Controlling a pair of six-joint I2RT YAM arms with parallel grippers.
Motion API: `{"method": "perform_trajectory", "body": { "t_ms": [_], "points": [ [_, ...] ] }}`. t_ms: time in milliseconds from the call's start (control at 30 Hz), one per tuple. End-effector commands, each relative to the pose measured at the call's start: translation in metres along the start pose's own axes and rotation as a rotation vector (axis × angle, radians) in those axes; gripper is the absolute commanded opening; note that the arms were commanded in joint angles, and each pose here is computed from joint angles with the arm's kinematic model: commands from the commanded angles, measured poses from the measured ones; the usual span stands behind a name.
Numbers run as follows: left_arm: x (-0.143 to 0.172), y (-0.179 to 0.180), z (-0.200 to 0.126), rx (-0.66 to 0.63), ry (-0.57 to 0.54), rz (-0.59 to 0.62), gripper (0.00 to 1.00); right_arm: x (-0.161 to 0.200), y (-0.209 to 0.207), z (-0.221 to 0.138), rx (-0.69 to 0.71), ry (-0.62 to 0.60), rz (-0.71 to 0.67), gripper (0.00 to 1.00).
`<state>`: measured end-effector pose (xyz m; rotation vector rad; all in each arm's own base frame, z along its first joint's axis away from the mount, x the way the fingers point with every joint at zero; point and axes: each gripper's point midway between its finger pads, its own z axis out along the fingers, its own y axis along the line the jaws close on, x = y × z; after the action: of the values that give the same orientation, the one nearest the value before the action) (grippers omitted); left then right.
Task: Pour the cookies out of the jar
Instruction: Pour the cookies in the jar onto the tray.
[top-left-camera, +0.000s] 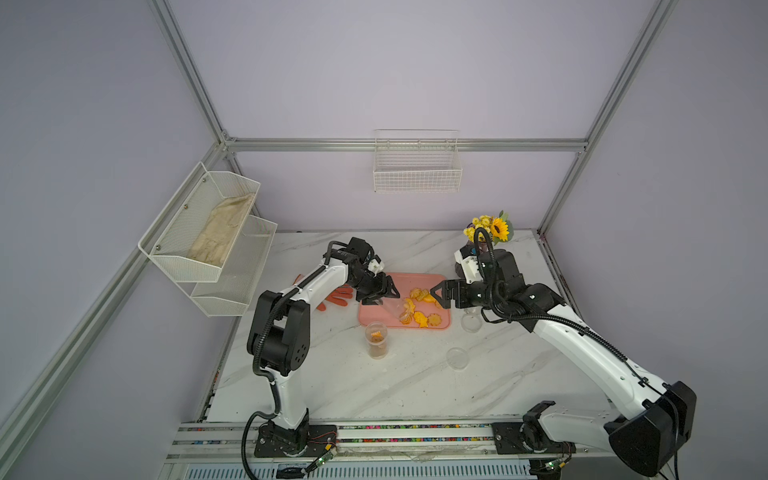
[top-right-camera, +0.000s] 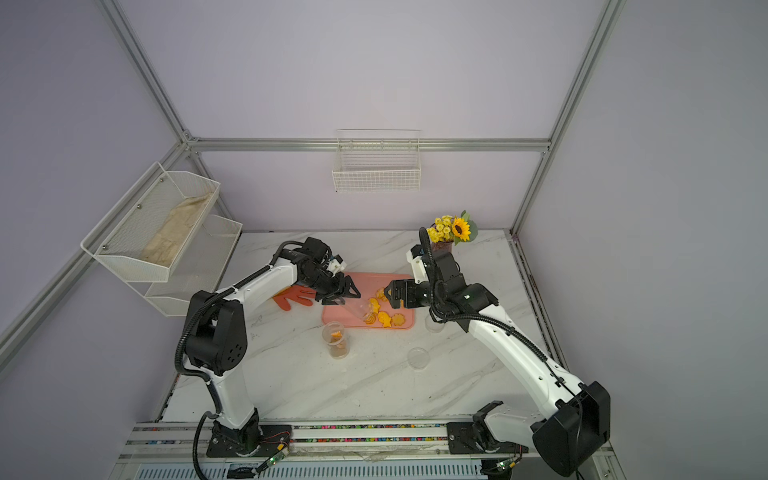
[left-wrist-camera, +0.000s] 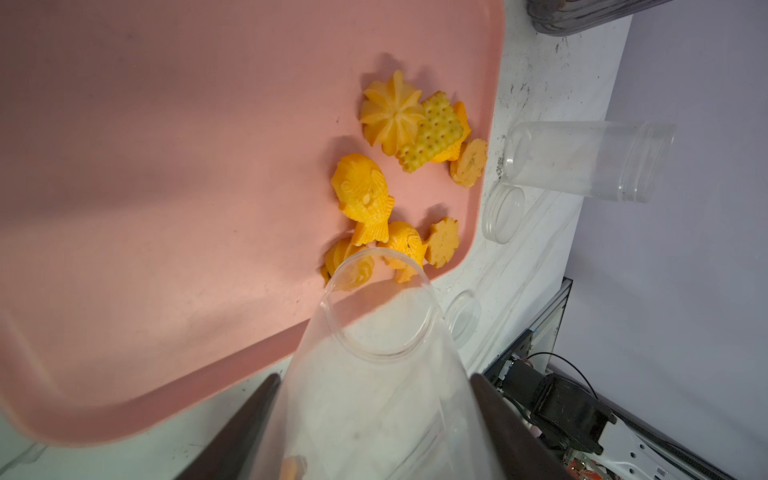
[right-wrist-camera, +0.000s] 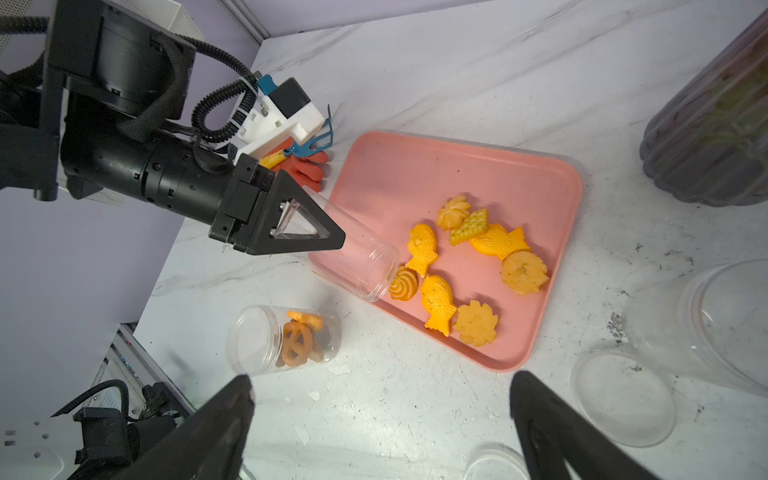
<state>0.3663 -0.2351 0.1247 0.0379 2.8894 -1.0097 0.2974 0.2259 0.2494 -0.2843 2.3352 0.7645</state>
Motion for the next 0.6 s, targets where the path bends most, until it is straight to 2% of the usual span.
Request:
{"method": "perform_trajectory", "body": {
  "t_ms": [0, 567],
  "points": [
    [-0.018, -0.036, -0.038, 0.057, -0.103, 0.096, 0.65, -0.003, 0.003, -0.005, -0.012, -0.007, 0.023, 0.97],
    [-0.013, -0.043, -0.052, 0.067, -0.118, 0.113, 0.65, -0.004, 0.005, -0.009, -0.016, -0.013, 0.053, 0.97]
  ]
}}
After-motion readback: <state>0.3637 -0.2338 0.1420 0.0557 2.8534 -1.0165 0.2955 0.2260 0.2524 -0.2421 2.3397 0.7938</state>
